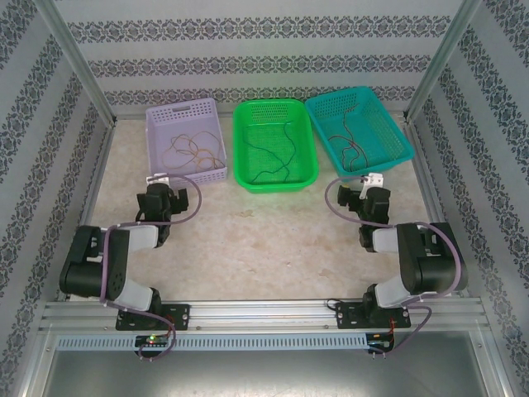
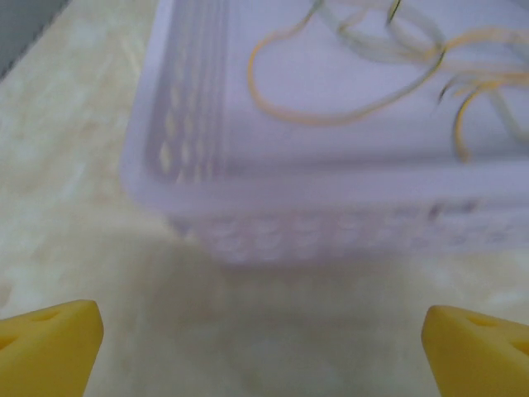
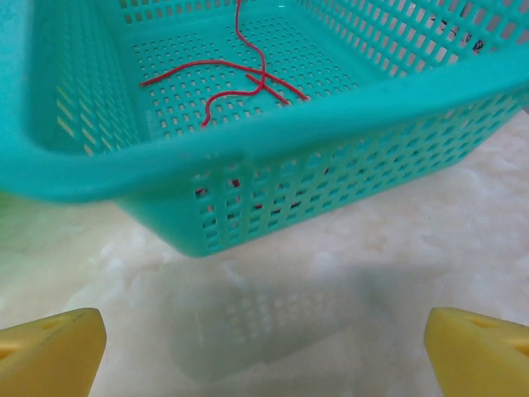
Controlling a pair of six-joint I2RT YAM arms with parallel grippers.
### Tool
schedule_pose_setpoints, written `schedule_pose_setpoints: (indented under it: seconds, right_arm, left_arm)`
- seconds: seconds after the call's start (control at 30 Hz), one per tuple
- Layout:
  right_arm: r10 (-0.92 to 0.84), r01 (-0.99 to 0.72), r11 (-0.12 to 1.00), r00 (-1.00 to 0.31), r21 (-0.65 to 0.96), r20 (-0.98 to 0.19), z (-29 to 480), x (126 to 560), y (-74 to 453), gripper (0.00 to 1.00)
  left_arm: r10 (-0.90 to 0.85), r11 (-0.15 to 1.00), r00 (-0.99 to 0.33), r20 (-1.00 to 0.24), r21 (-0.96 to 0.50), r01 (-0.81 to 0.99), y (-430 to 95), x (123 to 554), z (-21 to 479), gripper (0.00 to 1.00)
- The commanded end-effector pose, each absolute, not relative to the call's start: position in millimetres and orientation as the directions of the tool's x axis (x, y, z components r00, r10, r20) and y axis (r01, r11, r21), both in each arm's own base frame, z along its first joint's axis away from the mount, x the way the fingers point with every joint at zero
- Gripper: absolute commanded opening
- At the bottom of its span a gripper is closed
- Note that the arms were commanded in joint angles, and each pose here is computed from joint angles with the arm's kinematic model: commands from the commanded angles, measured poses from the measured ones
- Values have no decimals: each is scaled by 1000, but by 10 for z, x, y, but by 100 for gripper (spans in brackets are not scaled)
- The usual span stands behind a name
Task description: Untangle the cables
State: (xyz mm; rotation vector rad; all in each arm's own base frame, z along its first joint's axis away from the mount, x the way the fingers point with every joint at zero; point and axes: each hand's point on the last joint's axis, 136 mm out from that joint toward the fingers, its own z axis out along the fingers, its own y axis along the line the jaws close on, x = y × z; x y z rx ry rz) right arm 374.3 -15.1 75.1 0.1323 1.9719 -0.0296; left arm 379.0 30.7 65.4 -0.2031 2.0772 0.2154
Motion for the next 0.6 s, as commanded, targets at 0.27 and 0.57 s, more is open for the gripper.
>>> schedule_pose_setpoints:
  seconds: [0.27, 0.57]
  right_arm:
    - [23, 78, 997, -305, -1, -952, 1062, 3957, -53, 98]
    - [22, 74, 997, -305, -1, -952, 1059, 3949, -47, 98]
  left_arm:
    - [-29, 985, -368, -930, 37, -171, 257, 3949, 850, 99]
    - [-29, 985, -369, -929, 37, -171, 257, 3946, 848, 99]
